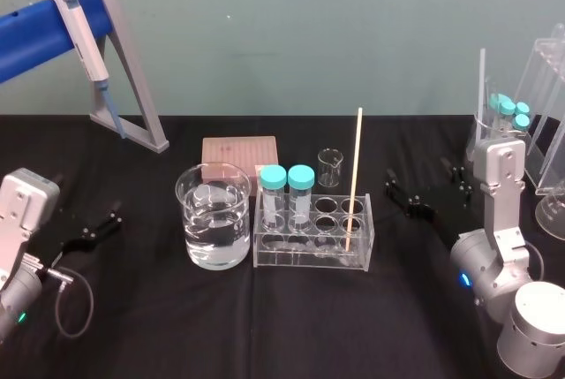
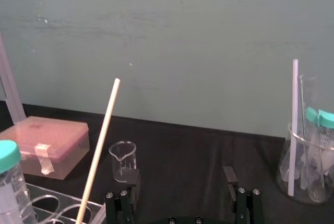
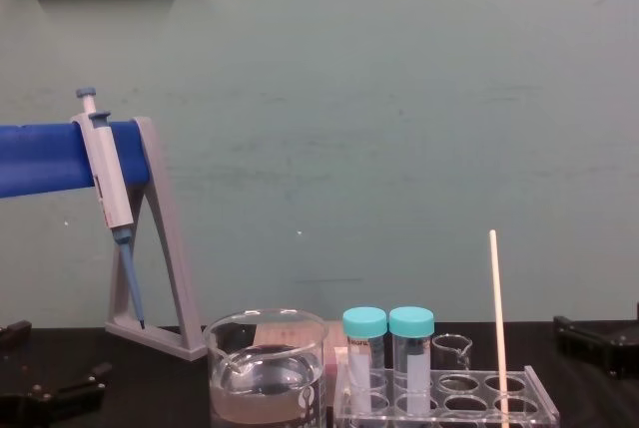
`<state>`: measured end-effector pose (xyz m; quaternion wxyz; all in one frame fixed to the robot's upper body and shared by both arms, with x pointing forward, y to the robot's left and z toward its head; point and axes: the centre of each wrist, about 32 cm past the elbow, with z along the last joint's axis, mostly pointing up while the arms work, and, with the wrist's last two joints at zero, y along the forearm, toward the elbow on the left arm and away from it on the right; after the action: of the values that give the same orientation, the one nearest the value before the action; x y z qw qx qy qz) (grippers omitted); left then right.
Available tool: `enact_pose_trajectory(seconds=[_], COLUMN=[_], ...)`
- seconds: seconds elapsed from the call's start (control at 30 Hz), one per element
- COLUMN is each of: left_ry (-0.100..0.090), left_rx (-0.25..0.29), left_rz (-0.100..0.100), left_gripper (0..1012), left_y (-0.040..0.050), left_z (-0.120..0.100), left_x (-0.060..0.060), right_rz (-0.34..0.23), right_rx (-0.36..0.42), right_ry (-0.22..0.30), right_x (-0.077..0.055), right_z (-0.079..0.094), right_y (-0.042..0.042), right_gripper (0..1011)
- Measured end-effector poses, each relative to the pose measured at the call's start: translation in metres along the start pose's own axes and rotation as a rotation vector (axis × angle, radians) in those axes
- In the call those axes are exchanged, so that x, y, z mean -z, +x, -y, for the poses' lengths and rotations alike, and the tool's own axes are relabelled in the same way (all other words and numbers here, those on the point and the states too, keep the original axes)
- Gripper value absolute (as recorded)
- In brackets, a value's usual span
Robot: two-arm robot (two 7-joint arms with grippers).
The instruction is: Hold the thermometer with one hand and immerse one end into the beaker, then reinsert it into the test tube rack.
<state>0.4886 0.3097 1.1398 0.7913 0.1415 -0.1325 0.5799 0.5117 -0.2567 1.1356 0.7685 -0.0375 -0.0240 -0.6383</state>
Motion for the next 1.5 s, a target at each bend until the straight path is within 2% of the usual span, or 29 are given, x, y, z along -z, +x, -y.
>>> enact_pose_trajectory(seconds=[1.5], left_ry=[0.000], left_rx=[0.000], left_rz=[0.000], left_gripper=[1004], left_y=[0.0000], left_z=[0.0000], left_x=[0.0000], right_rz=[0.001], right_rx=[-0.003], right_ry=[0.002], right_x=[-0.0005], right_z=[-0.0001], right_y=[0.0001], right_gripper=[1003])
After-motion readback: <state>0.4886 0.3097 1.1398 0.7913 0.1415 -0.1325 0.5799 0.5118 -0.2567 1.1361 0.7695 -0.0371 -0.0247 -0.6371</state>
